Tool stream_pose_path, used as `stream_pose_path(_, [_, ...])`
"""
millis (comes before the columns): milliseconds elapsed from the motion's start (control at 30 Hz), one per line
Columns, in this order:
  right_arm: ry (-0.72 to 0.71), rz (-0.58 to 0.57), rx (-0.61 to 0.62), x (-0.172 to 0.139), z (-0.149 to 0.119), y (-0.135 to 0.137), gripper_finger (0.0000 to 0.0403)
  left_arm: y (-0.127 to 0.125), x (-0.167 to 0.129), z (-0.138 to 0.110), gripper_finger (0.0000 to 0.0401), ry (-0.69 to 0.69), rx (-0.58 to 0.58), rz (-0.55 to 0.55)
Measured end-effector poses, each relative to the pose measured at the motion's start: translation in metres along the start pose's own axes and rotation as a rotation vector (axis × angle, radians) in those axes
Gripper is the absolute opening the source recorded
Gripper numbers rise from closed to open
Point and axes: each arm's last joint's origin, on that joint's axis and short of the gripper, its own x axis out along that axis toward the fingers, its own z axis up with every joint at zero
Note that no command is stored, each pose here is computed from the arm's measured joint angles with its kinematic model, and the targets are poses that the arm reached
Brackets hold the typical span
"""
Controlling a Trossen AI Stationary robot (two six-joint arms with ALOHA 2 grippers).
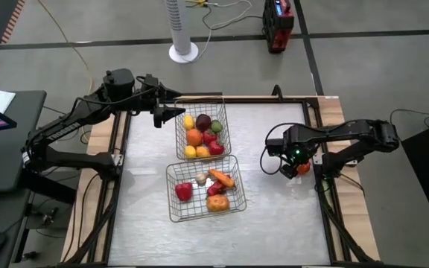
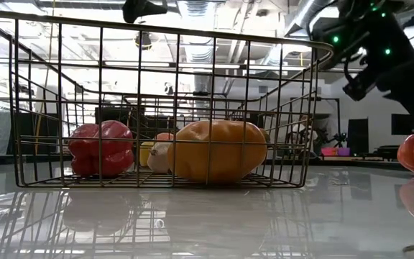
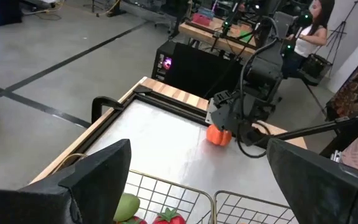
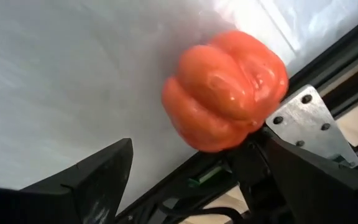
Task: Sort produce into baskets
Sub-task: Put the orange pumpkin into the bottom wire basket
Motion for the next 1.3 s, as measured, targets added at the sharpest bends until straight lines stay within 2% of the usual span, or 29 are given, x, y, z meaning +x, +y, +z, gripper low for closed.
stream_pose_path(167, [-0.014,-0.012,0.013,0.011,0.002,0.000,0.0399,0.000,0.000,0.000,0.0363,0.000,0.000,0.002])
stream_pose_path(367, [-0.044,-0.088,0.011,0.015,0.009,0.002,0.0398,0.000,0.000,0.000,0.0363,0.003,0.002,0.003])
stream_pose_path(633, [0.063,-0.143,-0.078,0.029,0.019,0.010,0.0394,0.000,0.000,0.000,0.0363,0.003,0.027,0.005])
stream_pose_path(800, [0.101,-0.127,-0.160,0.034,0.024,0.015,0.0361,0.001,0.000,0.000,0.0363,0.000,0.044,0.023])
stream_pose_path(900, [0.117,-0.134,-0.165,0.034,0.025,0.016,0.0330,0.001,0.000,-0.001,0.0363,0.008,0.038,0.025])
stream_pose_path(1100, [0.046,-0.087,-0.170,0.015,0.029,0.020,0.0301,0.001,0.000,-0.001,0.0363,0.007,0.040,0.024])
stream_pose_path(1300, [-0.119,0.025,-0.160,-0.035,0.037,0.029,0.0303,0.001,0.000,-0.002,0.0363,0.017,0.028,0.019])
